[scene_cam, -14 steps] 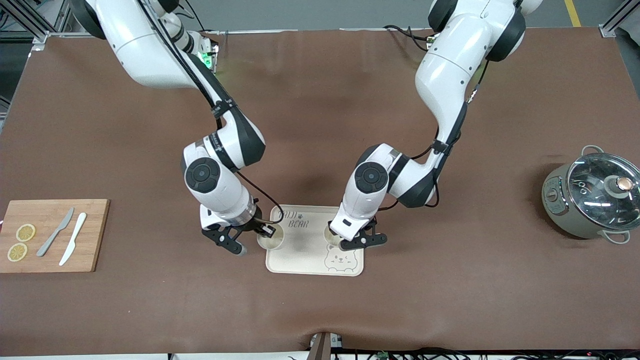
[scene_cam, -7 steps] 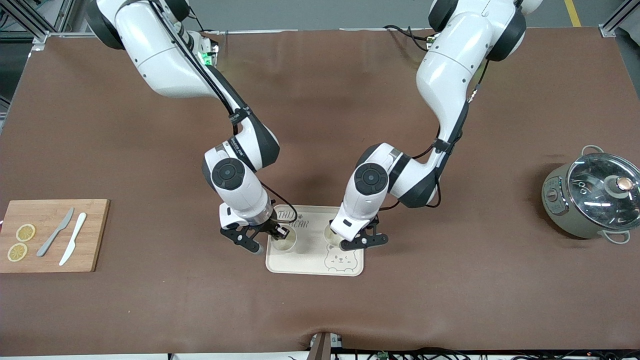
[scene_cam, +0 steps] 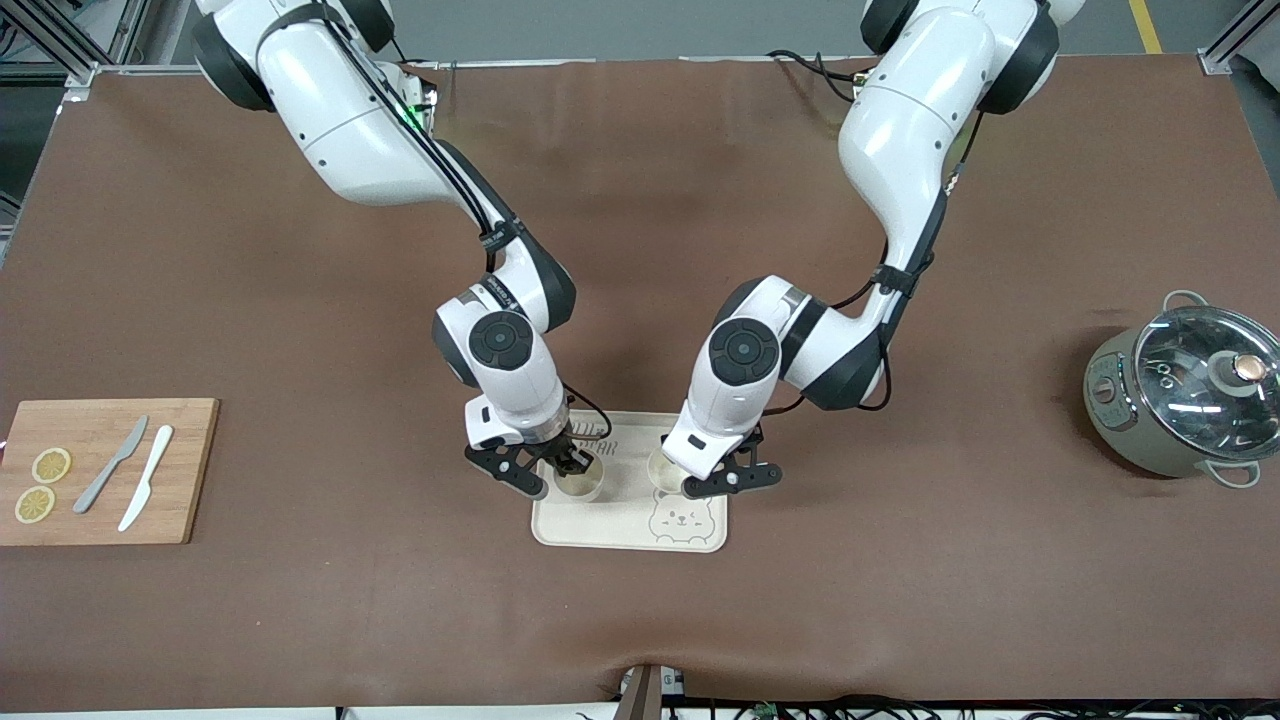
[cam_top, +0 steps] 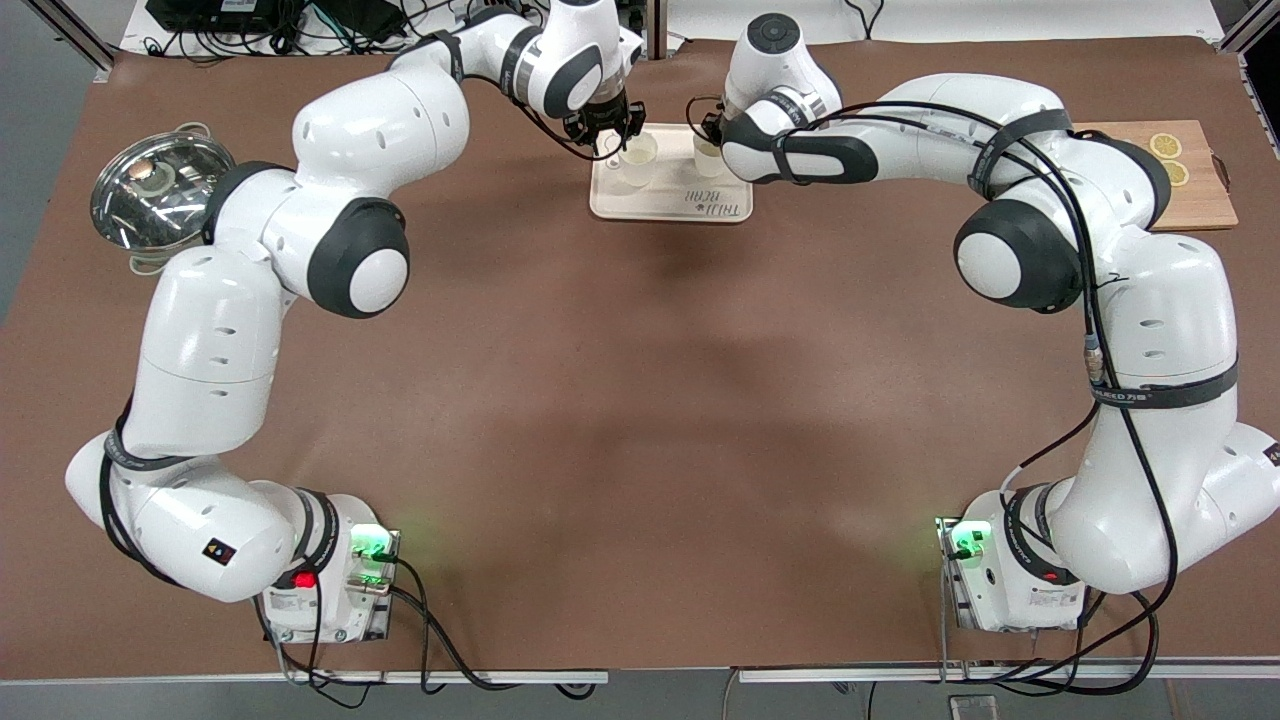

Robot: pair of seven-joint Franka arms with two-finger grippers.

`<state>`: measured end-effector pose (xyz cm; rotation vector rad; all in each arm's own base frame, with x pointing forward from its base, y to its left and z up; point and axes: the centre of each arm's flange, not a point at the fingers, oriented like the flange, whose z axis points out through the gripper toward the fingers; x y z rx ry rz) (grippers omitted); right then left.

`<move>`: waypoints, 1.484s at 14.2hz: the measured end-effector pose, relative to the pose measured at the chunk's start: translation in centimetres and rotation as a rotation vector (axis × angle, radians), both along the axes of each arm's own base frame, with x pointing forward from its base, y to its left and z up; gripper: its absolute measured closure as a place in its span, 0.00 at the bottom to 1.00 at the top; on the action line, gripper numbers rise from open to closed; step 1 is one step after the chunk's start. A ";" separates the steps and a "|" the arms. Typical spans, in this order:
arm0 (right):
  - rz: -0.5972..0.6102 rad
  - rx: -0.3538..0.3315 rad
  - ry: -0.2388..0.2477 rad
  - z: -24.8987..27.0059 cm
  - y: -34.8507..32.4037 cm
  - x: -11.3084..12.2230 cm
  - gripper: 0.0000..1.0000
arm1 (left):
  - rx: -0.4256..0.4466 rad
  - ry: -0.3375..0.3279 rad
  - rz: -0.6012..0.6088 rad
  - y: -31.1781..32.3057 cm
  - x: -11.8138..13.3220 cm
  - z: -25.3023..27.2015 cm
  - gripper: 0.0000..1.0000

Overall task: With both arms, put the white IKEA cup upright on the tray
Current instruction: 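Open the left gripper and lift it away from the cup, then open the right gripper and lift it away while the left gripper withdraws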

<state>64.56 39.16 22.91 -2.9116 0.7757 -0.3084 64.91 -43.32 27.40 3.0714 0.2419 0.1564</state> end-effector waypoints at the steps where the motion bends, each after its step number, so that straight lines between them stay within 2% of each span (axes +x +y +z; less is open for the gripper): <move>1: 0.002 0.003 -0.003 0.0 0.2 -0.1 0.96 | 0.004 0.005 0.001 0.0 0.1 0.5 0.48; 7: 0.002 0.008 -0.013 -0.6 0.4 -0.1 0.96 | 0.042 0.040 -0.015 1.3 0.1 4.9 0.47; 12: 0.001 0.004 -0.018 -0.8 0.3 0.0 0.93 | 0.048 0.011 -0.040 8.8 3.4 11.2 0.45; 13: 0.000 0.003 -0.018 -0.9 0.2 0.0 0.86 | 0.049 0.000 -0.046 11.1 4.4 12.3 0.43; 14: -0.001 0.001 -0.020 -1.0 0.1 0.1 0.75 | 0.052 -0.005 -0.056 13.4 5.3 13.0 0.41; 16: -0.002 -0.003 -0.025 -1.0 -0.2 0.3 0.54 | 0.061 -0.004 -0.081 17.5 6.8 13.1 0.25; 17: 0.002 -0.007 -0.030 -0.9 -0.2 0.3 0.44 | 0.067 0.001 -0.102 19.4 7.4 12.9 0.25; 20: 0.005 -0.009 -0.036 -0.8 -0.2 0.4 0.14 | 0.081 0.014 -0.137 24.8 8.8 12.3 0.02; 21: 0.005 -0.009 -0.037 -0.7 -0.2 0.5 0.03 | 0.085 0.015 -0.152 26.7 9.3 12.2 0.00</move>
